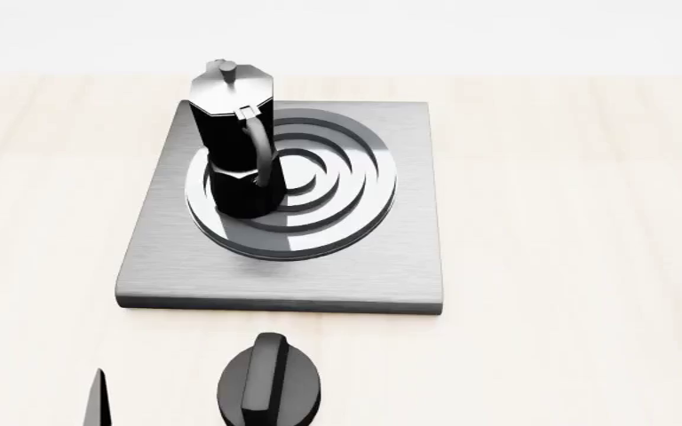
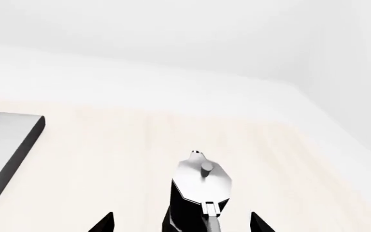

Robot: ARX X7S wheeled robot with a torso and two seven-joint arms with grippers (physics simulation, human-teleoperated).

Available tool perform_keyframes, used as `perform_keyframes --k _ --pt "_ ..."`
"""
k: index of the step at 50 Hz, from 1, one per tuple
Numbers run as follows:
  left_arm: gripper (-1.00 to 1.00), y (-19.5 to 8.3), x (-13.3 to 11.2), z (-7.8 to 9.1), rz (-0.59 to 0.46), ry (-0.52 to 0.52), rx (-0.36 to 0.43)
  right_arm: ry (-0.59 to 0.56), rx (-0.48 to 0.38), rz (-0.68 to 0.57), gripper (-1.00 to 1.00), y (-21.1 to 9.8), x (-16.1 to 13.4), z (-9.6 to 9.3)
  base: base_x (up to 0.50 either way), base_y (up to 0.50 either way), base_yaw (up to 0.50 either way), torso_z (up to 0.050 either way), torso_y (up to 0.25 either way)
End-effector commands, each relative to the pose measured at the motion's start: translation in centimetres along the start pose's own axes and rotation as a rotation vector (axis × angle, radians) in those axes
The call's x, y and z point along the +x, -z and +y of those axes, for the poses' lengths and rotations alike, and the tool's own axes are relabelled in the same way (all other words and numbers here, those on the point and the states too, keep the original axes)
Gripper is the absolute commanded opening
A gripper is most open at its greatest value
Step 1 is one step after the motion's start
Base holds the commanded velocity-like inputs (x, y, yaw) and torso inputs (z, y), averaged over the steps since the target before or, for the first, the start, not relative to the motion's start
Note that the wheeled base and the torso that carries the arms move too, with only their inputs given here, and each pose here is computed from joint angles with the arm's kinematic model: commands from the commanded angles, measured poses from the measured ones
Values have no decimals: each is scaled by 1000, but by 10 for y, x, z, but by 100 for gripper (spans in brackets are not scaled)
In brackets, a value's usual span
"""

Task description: Put both moka pots on the stove.

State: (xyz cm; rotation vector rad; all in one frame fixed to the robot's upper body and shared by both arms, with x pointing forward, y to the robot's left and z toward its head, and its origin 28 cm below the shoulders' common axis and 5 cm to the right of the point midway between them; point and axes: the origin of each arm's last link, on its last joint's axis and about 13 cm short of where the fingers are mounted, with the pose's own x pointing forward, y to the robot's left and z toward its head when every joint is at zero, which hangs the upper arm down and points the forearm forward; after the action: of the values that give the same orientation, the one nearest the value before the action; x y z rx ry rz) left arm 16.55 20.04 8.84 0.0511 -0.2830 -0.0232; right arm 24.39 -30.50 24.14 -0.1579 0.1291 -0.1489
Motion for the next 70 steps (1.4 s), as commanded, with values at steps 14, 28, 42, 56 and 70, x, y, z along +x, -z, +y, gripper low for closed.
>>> perform_keyframes --k 14,28,42,56,70 --pt "100 11 2 2 5 5 2 9 20 146 100 -1 43 -18 0 0 0 0 0" --pt "100 33 5 7 10 9 5 21 16 223 100 22 63 -17 0 0 0 0 0" --pt "100 40 6 10 10 12 4 48 29 243 100 34 73 -16 0 0 0 0 0" --pt "100 44 6 12 12 12 4 90 51 242 100 48 83 -15 0 0 0 0 0" --pt "100 47 11 10 14 13 4 99 56 251 100 60 88 -11 0 0 0 0 0"
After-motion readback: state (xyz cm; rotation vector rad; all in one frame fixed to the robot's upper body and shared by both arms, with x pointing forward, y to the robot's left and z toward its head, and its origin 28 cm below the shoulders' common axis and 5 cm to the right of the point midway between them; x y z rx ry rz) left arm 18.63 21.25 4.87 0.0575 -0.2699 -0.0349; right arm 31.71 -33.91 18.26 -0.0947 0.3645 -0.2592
